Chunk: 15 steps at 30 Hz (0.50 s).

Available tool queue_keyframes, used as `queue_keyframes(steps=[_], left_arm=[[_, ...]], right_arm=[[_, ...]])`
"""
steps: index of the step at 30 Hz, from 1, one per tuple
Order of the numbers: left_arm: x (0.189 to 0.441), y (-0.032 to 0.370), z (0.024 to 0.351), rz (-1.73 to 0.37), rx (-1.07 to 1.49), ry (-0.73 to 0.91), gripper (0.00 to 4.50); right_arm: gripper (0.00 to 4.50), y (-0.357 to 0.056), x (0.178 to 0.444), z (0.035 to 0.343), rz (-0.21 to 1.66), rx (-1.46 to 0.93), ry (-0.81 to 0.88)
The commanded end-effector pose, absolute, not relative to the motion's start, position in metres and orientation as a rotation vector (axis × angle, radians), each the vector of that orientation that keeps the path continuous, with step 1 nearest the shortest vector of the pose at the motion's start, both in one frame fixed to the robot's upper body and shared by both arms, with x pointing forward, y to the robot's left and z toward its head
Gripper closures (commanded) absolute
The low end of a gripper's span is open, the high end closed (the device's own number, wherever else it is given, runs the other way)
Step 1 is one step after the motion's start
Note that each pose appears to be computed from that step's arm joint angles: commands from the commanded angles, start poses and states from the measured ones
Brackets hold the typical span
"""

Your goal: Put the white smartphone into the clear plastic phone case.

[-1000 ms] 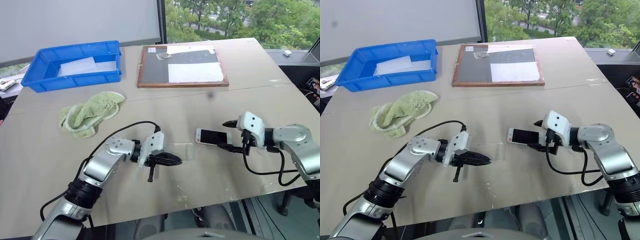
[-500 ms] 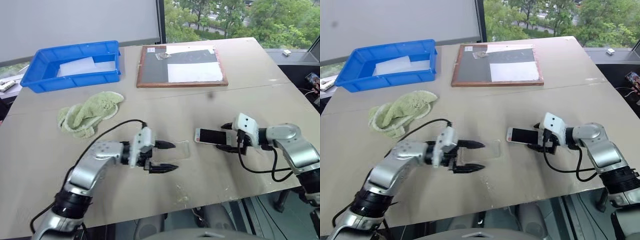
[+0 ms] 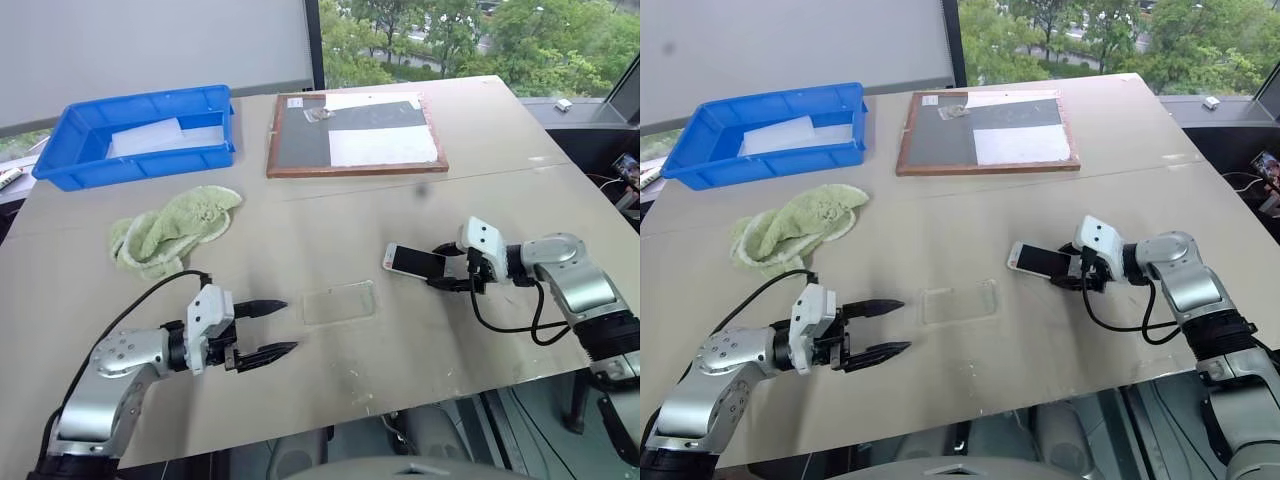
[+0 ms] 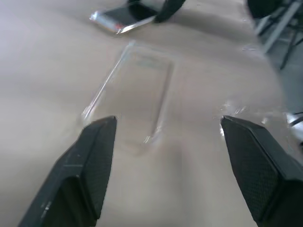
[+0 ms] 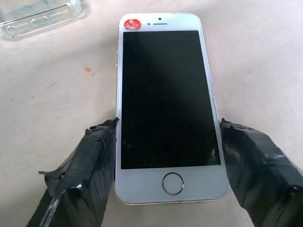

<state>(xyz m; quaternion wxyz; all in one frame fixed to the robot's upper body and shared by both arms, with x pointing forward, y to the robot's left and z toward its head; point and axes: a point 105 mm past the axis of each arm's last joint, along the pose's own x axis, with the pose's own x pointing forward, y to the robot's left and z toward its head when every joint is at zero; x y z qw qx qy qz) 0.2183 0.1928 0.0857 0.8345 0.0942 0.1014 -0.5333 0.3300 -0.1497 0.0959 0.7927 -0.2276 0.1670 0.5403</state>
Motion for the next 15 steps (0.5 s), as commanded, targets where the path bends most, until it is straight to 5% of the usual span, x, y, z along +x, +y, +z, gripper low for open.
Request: queue_keyframes(steps=[1, 4, 7, 11, 15], left_arm=[[0.222, 0.207, 0.085, -1.071, 0.227, 0.199, 0.86], [0.224, 0.212, 0.083, -1.053, 0.212, 0.198, 0.86], [0.227, 0.214, 0.079, -1.056, 0.214, 0.202, 0.86], [0.231, 0.214, 0.077, -1.062, 0.220, 0.202, 0.86], [0.233, 0.212, 0.078, -1.069, 0.225, 0.194, 0.86]], right_arm=[[1.80, -0.129, 0.320, 0.127, 1.208, -0.455, 0.232], [3.46, -0.107, 0.305, 0.142, 1.268, -0.478, 0.179], [4.47, -0.077, 0.290, 0.148, 1.338, -0.546, 0.134], [4.47, -0.065, 0.295, 0.149, 1.307, -0.548, 0.126], [3.21, -0.078, 0.307, 0.148, 1.231, -0.539, 0.157]])
